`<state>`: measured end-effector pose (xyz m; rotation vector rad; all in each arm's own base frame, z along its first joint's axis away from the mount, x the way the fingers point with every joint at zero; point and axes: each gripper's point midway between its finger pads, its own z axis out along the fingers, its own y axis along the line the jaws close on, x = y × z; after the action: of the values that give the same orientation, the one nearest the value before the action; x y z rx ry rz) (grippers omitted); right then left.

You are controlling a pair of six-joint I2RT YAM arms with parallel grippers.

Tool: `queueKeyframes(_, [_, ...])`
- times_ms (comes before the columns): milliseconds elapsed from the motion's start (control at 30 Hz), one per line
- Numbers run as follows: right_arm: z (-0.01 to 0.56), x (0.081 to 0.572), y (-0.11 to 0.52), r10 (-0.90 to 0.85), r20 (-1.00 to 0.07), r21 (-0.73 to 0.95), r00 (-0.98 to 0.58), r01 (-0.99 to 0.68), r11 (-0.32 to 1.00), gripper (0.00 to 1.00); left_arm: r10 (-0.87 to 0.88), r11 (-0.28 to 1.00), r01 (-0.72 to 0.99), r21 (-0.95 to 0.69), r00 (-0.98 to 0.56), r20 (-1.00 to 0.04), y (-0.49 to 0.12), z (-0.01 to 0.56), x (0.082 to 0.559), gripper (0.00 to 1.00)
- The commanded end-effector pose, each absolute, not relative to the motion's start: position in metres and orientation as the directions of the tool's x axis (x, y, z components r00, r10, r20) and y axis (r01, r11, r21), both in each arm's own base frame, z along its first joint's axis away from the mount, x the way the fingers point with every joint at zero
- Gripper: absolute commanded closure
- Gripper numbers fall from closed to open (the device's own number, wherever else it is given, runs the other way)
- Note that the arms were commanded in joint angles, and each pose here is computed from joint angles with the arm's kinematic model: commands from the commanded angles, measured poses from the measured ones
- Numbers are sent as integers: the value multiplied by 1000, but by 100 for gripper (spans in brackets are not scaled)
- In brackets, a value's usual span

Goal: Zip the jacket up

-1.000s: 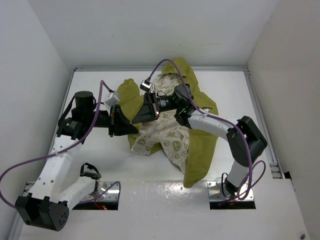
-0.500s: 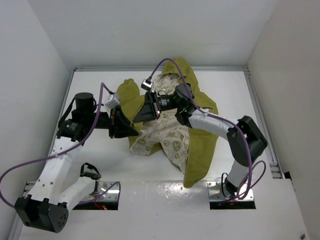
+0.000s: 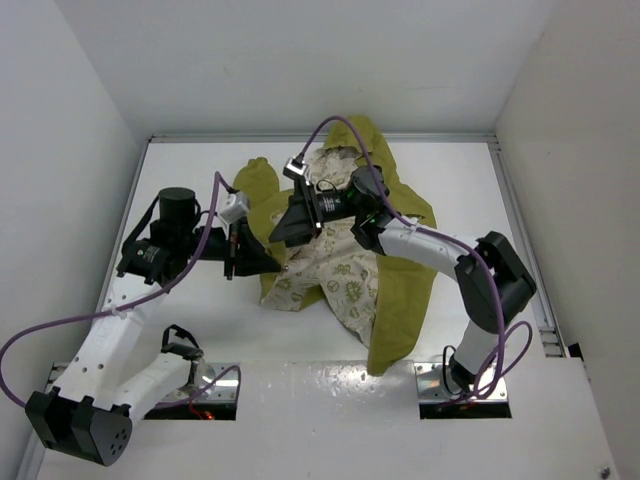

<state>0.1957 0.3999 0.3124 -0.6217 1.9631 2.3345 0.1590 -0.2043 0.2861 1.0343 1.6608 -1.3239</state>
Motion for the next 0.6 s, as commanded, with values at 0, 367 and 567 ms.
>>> queueKeyframes(0, [328, 198, 390, -182, -421, 897, -889, -377, -232, 32, 149, 149, 928, -343, -363, -920, -205, 283, 160, 100])
queueKeyframes(367, [138, 153, 229, -357, -377, 724, -854, -513, 462, 40, 52, 381, 887, -262, -303, -952, -184, 270, 208, 100])
queueKeyframes(567, [60, 104, 168, -439, -196, 456, -877, -478, 751, 41, 17, 488, 840, -237, -281, -960, -175, 271, 231, 100])
